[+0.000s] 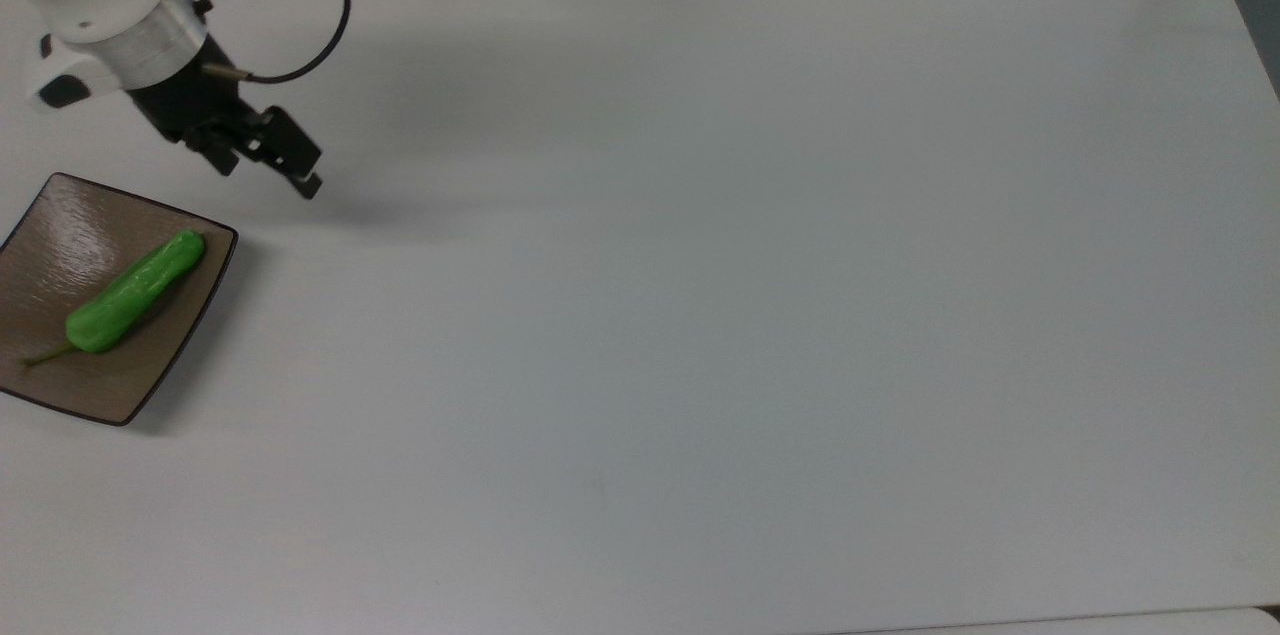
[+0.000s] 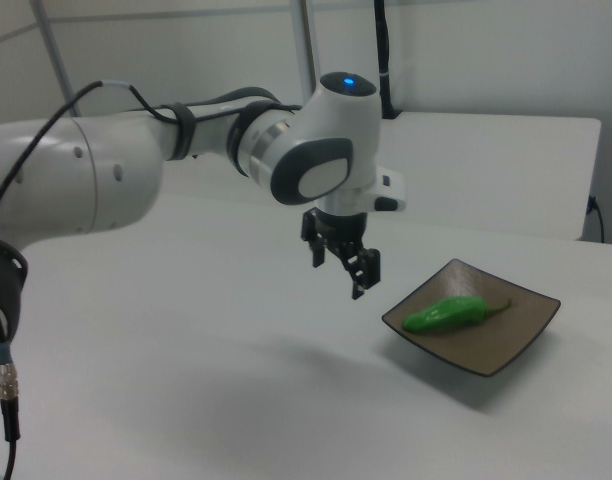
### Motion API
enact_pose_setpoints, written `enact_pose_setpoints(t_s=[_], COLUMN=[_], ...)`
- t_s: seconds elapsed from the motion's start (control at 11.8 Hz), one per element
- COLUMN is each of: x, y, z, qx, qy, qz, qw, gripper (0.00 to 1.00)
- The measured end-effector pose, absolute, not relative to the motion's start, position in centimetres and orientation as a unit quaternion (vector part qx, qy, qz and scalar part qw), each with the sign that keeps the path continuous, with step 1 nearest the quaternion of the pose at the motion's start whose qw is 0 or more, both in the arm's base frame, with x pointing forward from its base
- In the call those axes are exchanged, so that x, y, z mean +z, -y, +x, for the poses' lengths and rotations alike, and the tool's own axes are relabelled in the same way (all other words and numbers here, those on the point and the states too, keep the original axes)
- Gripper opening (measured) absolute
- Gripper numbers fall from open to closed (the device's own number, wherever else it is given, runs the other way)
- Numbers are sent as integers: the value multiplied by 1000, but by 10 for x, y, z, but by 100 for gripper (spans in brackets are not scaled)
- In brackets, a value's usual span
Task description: Chili peppers are placed on a ceramic plate
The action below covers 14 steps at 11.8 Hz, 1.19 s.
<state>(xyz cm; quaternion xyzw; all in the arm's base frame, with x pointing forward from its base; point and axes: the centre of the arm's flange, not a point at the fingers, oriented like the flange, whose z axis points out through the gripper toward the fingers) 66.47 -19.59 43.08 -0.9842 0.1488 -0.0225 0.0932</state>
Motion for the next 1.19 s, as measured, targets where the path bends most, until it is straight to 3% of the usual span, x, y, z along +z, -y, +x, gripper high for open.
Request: enact_pose_setpoints(t_s=[0.59, 0.93, 1.19], x=[472, 507, 530], y=[71, 11, -23], z=[608, 570, 560], qx=[13, -4, -24], qy=[-74, -30, -8], qz=[-997, -1000, -1000], qw=[33, -8, -13], gripper=[100, 100, 100])
